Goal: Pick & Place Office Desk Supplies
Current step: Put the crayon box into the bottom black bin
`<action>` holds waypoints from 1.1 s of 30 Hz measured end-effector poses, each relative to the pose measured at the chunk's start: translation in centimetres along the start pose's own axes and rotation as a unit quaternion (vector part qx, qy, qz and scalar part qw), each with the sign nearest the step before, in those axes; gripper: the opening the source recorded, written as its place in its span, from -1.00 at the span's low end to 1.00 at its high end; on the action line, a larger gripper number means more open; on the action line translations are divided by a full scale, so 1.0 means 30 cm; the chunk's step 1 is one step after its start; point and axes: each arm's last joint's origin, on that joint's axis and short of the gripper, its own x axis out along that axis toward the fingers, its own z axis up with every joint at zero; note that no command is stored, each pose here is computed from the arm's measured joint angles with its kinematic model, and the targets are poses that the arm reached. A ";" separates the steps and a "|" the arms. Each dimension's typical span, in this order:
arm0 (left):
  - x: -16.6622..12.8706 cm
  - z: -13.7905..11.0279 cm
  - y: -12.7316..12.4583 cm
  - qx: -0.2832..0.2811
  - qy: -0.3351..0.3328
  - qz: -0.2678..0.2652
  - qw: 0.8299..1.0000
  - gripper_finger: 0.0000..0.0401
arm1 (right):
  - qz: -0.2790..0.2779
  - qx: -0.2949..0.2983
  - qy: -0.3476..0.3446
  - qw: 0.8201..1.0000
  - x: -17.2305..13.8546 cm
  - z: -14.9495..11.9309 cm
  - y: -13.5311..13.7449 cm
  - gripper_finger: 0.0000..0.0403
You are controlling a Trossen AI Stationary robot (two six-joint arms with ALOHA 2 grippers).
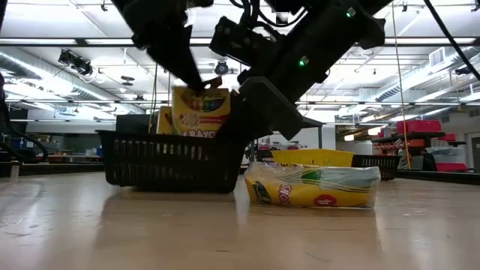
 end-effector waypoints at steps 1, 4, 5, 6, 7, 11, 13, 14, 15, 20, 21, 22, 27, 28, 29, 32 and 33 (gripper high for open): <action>-0.004 0.003 -0.006 0.001 -0.006 -0.004 1.000 -0.85 | -0.001 0.001 0.000 1.000 0.003 -0.001 -0.002 -0.99; -0.016 0.007 -0.026 0.015 -0.020 -0.022 0.999 -0.75 | -0.002 -0.004 0.003 1.000 0.010 -0.006 -0.003 -1.00; -0.020 0.010 -0.033 0.020 -0.026 -0.029 0.999 -0.72 | -0.002 -0.006 0.003 1.000 0.011 -0.007 -0.002 -1.00; -0.027 0.013 -0.041 0.025 -0.034 -0.039 0.998 -0.70 | -0.002 -0.006 0.003 1.000 0.013 -0.008 -0.003 -1.00; -0.035 0.016 -0.046 0.032 -0.039 -0.047 0.998 -0.68 | -0.002 -0.005 0.004 1.000 0.015 -0.009 -0.006 -1.00; -0.062 0.020 -0.058 0.048 -0.055 -0.060 0.996 -0.66 | 0.000 -0.003 0.005 1.000 0.017 -0.010 -0.009 -1.00; -0.077 0.023 -0.051 0.047 -0.062 -0.056 0.995 -0.66 | -0.003 -0.003 0.003 1.000 0.017 -0.008 -0.010 -1.00; -0.085 0.025 -0.047 0.046 -0.065 -0.055 0.995 -0.66 | -0.005 -0.003 0.002 1.000 0.017 -0.008 -0.011 -1.00; -0.094 0.029 -0.041 0.045 -0.069 -0.055 0.995 -0.66 | -0.007 -0.002 0.001 1.000 0.017 -0.007 -0.012 -1.00; -0.129 0.040 -0.033 0.045 -0.089 -0.058 0.993 -0.65 | -0.005 -0.016 0.000 1.000 0.010 -0.007 0.003 -0.93; -0.130 0.040 -0.033 0.047 -0.090 -0.057 0.993 -0.65 | -0.005 -0.021 -0.001 1.000 0.007 -0.005 0.009 -0.90; -0.130 0.040 -0.033 0.049 -0.090 -0.056 0.993 -0.65 | -0.004 -0.027 -0.002 1.000 0.003 -0.002 0.014 -0.87; -0.129 0.035 -0.031 0.055 -0.079 -0.067 0.993 -0.65 | 0.003 -0.042 -0.011 0.999 -0.013 0.020 0.037 -0.72; -0.128 0.032 -0.029 0.055 -0.074 -0.067 0.994 -0.65 | 0.004 -0.042 -0.011 0.999 -0.014 0.023 0.037 -0.69; -0.127 0.028 -0.028 0.053 -0.068 -0.067 0.994 -0.65 | 0.005 -0.042 -0.011 0.999 -0.016 0.027 0.037 -0.67; -0.125 0.016 -0.023 0.053 -0.050 -0.063 0.995 -0.65 | 0.006 -0.046 -0.003 0.999 -0.018 0.029 0.035 -0.63; -0.125 0.012 -0.021 0.052 -0.045 -0.061 0.996 -0.65 | 0.005 -0.048 0.000 0.999 -0.018 0.028 0.035 -0.62</action>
